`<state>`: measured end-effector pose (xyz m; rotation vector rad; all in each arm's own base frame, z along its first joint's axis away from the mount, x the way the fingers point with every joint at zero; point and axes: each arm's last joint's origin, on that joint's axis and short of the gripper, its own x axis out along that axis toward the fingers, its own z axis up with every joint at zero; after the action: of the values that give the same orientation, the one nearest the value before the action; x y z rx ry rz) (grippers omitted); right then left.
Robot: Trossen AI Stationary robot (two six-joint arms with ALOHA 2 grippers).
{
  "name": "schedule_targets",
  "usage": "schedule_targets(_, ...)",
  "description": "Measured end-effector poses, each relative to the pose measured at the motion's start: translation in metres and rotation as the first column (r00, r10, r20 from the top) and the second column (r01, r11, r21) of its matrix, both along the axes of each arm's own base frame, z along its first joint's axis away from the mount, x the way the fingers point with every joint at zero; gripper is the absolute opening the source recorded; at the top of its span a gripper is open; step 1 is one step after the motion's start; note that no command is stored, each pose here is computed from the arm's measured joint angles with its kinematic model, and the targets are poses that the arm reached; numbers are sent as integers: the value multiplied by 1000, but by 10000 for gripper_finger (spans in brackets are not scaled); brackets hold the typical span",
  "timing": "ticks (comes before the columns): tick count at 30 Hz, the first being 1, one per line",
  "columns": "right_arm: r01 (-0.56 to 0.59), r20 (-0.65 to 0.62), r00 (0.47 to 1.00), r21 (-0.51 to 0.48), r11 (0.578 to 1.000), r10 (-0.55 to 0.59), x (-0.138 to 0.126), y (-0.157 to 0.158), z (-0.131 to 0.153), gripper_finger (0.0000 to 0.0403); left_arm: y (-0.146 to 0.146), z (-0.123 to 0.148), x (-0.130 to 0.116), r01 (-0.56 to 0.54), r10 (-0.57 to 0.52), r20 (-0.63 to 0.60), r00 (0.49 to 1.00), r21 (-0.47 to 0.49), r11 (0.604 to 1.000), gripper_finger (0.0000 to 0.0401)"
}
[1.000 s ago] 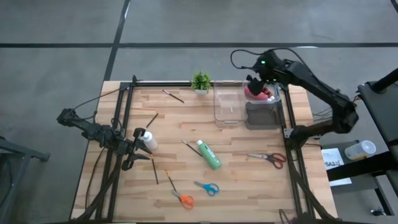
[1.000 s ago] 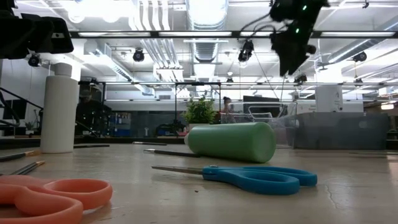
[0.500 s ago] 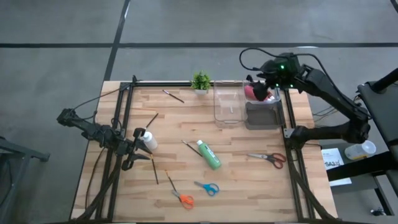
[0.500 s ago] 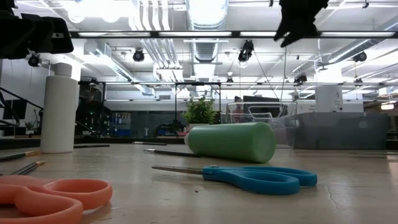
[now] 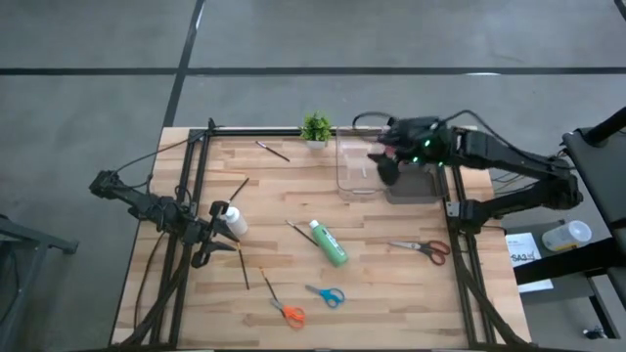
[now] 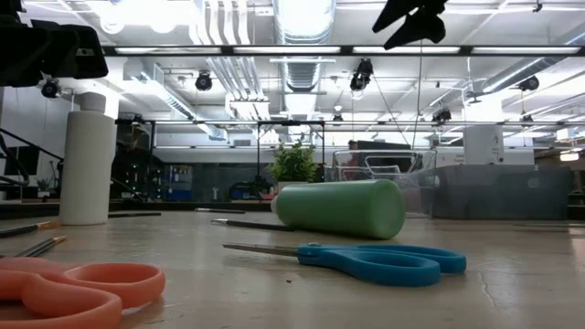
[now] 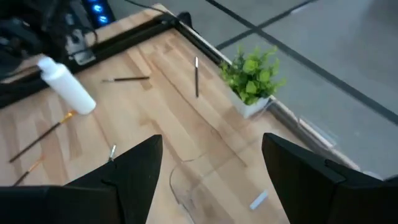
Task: Pick & Place Paint Supplies
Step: Put the green paint bottle into the right transparent bin
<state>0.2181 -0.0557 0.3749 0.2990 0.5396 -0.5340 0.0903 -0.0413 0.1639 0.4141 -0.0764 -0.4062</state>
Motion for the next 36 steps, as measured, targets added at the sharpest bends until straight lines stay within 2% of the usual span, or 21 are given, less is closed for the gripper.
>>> schedule_targets(6, 32, -74, 997, -2, 999, -32, 35, 40, -27, 274, 0, 0, 0, 0, 0, -1, 1000, 0, 1000, 118)
schedule_targets(9, 49, -110, 993, 48, 998, -44, 54, 56, -43, 274, 0, 0, 0, 0, 0, -1, 1000, 0, 1000, 118)
schedule_targets(14, 83, -205, 977, 98, 992, -61, 81, 69, -74, 274, 0, 0, 0, 0, 0, 0, 1000, 0, 1000, 118)
schedule_targets(18, 161, -312, 943, 124, 979, -115, 96, 75, -100, 274, 0, 0, 0, 0, 0, 0, 1000, 0, 1000, 118)
schedule_targets(23, 186, -388, 914, 150, 971, -115, 110, 86, -129, 274, 0, 0, 0, 0, 0, 0, 1000, 0, 1000, 118)
schedule_targets(36, 160, -363, 929, 212, 964, -74, 122, 137, -158, 274, 0, 0, 0, 0, 0, 0, 1000, 0, 1000, 118)
